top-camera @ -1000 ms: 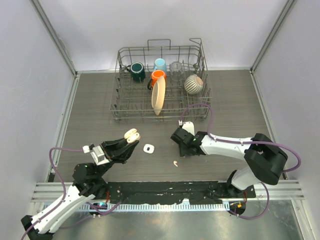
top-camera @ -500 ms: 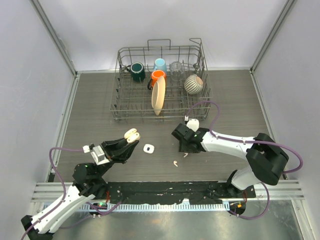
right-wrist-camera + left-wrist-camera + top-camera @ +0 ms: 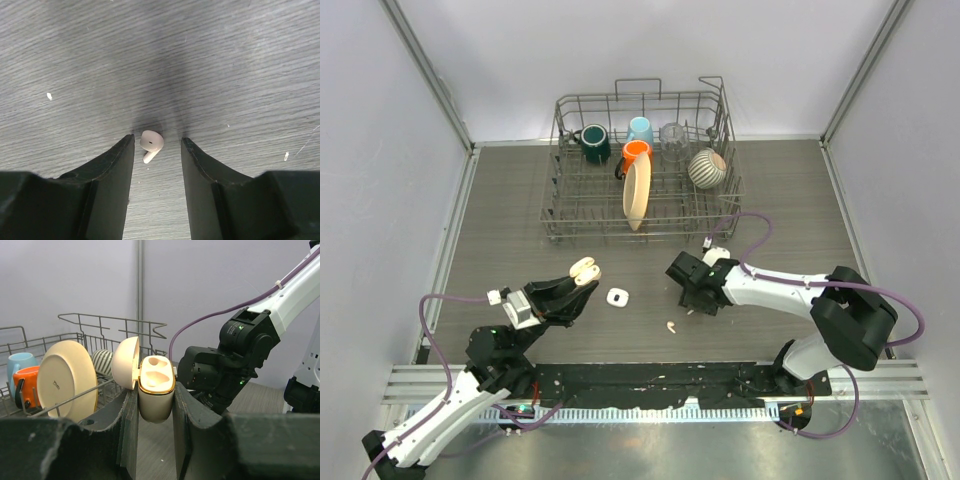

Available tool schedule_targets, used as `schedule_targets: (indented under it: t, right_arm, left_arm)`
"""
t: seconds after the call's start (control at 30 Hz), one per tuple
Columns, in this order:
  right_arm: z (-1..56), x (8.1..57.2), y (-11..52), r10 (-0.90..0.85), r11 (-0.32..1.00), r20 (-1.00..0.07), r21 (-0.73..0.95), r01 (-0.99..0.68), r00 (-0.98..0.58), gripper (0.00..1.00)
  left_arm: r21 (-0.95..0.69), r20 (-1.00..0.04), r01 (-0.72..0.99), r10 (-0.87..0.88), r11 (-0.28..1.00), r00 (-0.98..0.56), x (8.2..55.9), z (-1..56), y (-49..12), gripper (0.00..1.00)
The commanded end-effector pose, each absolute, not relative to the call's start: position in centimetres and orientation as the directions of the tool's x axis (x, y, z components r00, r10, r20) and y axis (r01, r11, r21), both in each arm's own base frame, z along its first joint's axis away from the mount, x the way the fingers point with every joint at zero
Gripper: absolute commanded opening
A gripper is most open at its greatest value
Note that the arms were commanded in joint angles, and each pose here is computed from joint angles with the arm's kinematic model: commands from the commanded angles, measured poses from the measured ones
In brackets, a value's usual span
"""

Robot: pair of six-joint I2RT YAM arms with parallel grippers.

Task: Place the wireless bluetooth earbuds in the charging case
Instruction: Pick up the earbud from the center of the board.

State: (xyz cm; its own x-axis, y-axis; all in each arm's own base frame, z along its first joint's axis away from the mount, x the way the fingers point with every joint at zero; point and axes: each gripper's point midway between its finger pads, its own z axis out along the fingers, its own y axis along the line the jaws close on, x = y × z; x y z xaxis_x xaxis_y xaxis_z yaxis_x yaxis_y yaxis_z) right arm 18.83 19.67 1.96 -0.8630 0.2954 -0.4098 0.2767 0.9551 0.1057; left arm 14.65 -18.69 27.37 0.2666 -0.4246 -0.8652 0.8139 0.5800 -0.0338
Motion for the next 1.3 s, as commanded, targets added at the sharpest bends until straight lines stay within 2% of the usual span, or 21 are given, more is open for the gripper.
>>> schedule_targets:
  t: [0.0,0.83,0.93,1.23,1.27]
  right_arm:
    - [2.0,19.0,19.9,0.358,0.933,-0.408,0.142,0.33,-0.84,0.47]
    - [0.8,19.5,19.4,0.346,0.937,-0.438,0.117,0.328,-0.83,0.41]
    - [0.9,19.6,19.3,0.344,0.938,-0.445,0.119,0.326,-0.827,0.36]
    - [0.7,19.4,19.4,0.336,0.941,-0.439,0.116,0.318,-0.833,0.34]
    - [0.7,19.4,19.3,0.334,0.942,-0.439,0.114,0.317,-0.834,0.31]
  left_arm:
    - [-0.033,-0.894,0.803,-0.378,0.594,0.243,15.4,23.6,-19.2,0.0]
    - [-0.029,-0.894,0.798,-0.372,0.602,0.248,15.5,23.6,-19.1,0.0]
    - [-0.029,-0.892,0.798,-0.375,0.602,0.251,15.5,23.6,-19.1,0.0]
    - [-0.027,-0.894,0.798,-0.371,0.602,0.25,15.5,23.6,-19.1,0.0]
    - [-0.028,-0.895,0.798,-0.371,0.602,0.248,15.5,23.5,-19.1,0.0]
